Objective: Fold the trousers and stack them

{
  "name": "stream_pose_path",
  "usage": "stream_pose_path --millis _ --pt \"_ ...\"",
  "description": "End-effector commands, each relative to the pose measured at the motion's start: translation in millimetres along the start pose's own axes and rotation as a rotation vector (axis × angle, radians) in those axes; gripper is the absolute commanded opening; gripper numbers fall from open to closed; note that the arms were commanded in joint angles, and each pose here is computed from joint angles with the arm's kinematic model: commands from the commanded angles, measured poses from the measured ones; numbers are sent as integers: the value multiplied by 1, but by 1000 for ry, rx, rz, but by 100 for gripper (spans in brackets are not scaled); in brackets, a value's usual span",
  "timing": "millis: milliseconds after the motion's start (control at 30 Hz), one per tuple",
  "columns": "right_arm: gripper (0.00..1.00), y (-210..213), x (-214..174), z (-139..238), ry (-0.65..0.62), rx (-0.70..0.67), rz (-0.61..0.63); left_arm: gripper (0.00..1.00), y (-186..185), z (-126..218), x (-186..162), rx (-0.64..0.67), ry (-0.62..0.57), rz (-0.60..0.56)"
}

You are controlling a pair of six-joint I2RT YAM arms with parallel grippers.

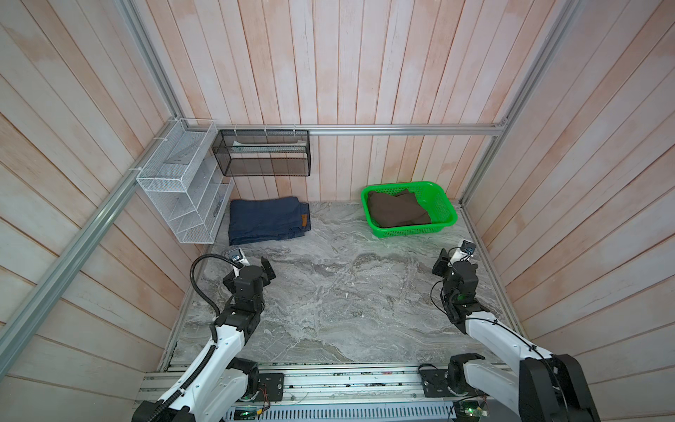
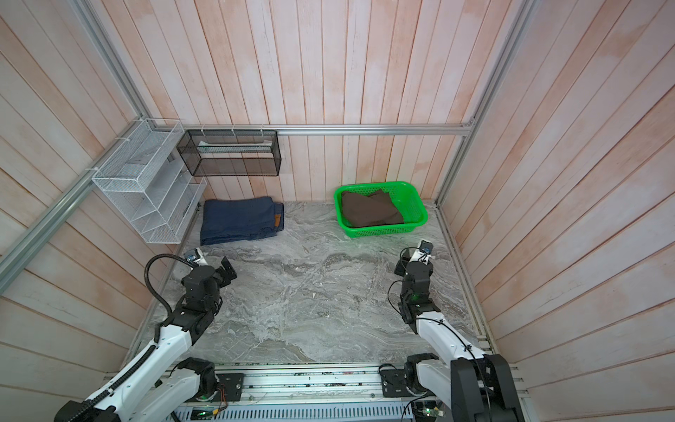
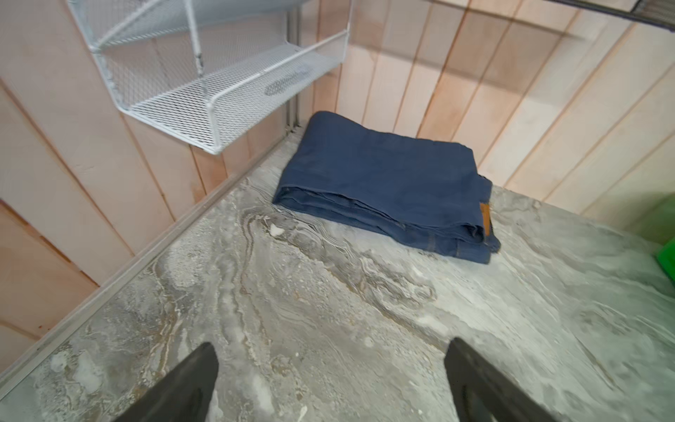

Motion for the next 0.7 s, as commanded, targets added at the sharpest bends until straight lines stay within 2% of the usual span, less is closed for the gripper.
stream_pose_path --millis 0,133,267,333,467,667 --pt "51 -20 14 -5 -117 -52 -35 99 26 1 20 147 -153 101" --pt "51 -35 6 -9 -139 -74 6 99 35 -11 4 179 -118 81" --pt "51 -56 -7 -16 -130 -83 -64 99 33 -22 -11 160 -120 72" --pt "50 -47 -8 -13 -158 -19 -39 99 30 -26 -16 146 -132 66" --pt "48 -34 -17 -22 -70 35 19 99 28 -31 -25 126 -152 62" --pt "48 -25 -31 -22 -65 122 63 100 15 -39 -16 46 -202 31"
Point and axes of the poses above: each gripper's point midway between its finger pads, its own z axis back along the fingers, its own y axis along the line the jaws close on, x = y × z, the point moved 2 cm from there along z, back along the fingers, and after that the axes turned 15 degrees about -z, right-handed, at the moved point
